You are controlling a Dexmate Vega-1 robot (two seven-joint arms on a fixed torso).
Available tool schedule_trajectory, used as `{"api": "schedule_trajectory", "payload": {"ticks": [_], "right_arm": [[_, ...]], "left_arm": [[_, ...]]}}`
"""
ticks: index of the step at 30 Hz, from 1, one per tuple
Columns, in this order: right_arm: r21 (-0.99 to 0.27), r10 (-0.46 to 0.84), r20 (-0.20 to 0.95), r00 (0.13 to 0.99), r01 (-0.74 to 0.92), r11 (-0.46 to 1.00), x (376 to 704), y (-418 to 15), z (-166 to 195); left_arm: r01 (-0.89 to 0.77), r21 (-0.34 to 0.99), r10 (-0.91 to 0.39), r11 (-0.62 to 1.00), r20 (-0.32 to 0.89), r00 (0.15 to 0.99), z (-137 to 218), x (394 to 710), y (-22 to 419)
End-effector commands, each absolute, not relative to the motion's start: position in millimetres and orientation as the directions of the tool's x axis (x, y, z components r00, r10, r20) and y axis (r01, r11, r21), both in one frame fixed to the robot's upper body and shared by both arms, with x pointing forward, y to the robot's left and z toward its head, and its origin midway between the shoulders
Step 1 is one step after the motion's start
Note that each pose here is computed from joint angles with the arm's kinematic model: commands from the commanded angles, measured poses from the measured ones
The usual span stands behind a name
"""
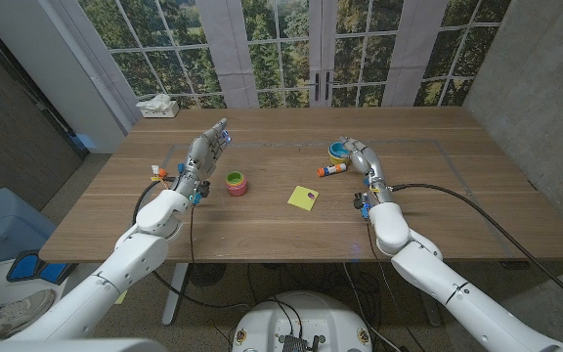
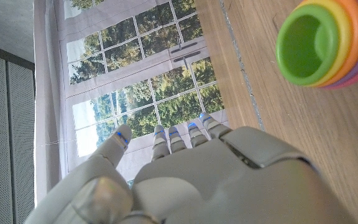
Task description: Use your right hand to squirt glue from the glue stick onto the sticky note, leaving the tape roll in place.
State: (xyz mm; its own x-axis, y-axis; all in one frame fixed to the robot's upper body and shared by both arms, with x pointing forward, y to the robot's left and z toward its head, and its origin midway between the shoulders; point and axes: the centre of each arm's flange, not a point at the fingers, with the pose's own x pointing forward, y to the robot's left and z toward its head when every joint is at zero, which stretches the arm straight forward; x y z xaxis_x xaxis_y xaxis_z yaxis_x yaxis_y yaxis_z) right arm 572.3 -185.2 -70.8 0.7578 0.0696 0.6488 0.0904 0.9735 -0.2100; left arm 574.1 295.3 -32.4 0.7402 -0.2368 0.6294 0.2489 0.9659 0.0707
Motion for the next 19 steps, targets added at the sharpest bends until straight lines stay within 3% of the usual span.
{"api": "schedule_trajectory", "payload": {"ticks": [1, 7, 19], "right_arm": [[-0.139, 0.123, 0.647, 0.753, -0.042, 0.989, 570, -193, -73], [-0.111, 0.147, 0.648, 0.747, -0.099, 0.989, 567, -202, -72], [-0.019, 0.041, 0.722, 0.69, -0.039, 0.999, 547, -219, -65]], "left_arm": [[0.255, 0.097, -0.259, 0.962, 0.614, 0.745, -30, 571, 301], [0.276, 0.098, -0.277, 0.956, 0.613, 0.74, -31, 575, 300], [0.282, 0.085, -0.272, 0.956, 0.618, 0.738, -33, 576, 302]]}}
